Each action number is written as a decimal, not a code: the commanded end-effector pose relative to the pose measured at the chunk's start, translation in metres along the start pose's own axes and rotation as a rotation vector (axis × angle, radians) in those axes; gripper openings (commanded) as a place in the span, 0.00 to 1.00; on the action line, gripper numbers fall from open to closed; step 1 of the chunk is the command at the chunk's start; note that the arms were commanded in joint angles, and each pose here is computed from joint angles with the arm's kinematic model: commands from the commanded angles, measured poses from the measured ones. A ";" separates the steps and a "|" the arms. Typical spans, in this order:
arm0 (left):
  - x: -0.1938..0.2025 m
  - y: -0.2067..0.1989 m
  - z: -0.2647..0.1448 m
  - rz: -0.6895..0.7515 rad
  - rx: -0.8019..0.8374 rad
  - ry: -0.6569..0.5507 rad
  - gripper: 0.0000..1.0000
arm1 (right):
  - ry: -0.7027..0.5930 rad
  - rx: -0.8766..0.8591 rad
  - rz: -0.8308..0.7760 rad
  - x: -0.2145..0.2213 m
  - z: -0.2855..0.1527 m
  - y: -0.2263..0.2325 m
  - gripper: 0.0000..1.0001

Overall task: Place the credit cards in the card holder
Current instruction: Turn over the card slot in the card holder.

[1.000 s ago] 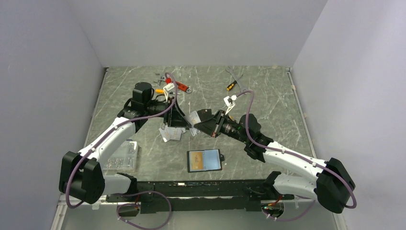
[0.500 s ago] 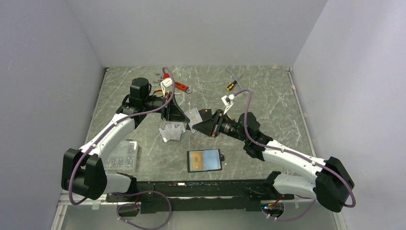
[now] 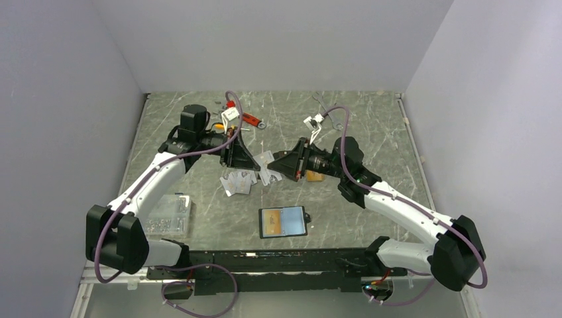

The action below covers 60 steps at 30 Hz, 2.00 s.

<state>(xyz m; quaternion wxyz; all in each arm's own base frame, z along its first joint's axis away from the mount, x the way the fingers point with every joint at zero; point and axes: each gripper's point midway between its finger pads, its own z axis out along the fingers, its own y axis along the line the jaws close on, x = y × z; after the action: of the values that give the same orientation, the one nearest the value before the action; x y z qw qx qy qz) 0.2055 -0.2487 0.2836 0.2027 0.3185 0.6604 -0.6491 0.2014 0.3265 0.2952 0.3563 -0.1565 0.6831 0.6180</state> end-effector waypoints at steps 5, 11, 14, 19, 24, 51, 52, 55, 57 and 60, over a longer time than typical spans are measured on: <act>0.006 -0.006 0.002 0.033 0.021 0.045 0.00 | 0.026 -0.097 -0.066 -0.013 0.007 0.025 0.01; 0.008 -0.003 0.006 0.094 -0.071 0.056 0.50 | 0.042 0.037 -0.043 0.000 -0.003 -0.001 0.00; 0.016 0.000 0.012 0.138 -0.118 0.084 0.60 | 0.036 0.174 0.019 0.019 -0.019 -0.035 0.00; 0.054 0.030 0.024 0.284 -0.230 0.255 0.71 | 0.076 0.407 0.151 0.073 -0.052 -0.095 0.00; 0.104 0.070 0.033 0.419 -0.328 0.443 0.71 | 0.087 0.555 0.241 0.117 -0.086 -0.129 0.00; 0.195 0.158 0.047 0.661 -0.441 0.836 0.64 | 0.075 0.734 0.330 0.194 -0.126 -0.167 0.00; 0.195 0.160 0.047 0.656 -0.449 0.841 0.63 | 0.061 0.731 0.328 0.193 -0.126 -0.167 0.00; 0.197 0.164 0.045 0.655 -0.465 0.855 0.62 | 0.043 0.723 0.325 0.193 -0.128 -0.165 0.00; 0.196 0.164 0.045 0.658 -0.468 0.854 0.61 | 0.014 0.746 0.314 0.189 -0.132 -0.168 0.00; 0.195 0.165 0.044 0.663 -0.473 0.856 0.61 | -0.010 0.762 0.308 0.186 -0.139 -0.169 0.00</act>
<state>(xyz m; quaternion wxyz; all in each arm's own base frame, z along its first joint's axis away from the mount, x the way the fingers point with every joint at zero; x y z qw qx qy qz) 0.1639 -0.2676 0.0284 0.1692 0.6869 0.6722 -0.2183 0.1330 0.2145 0.0404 0.2671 0.0675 0.8824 0.3815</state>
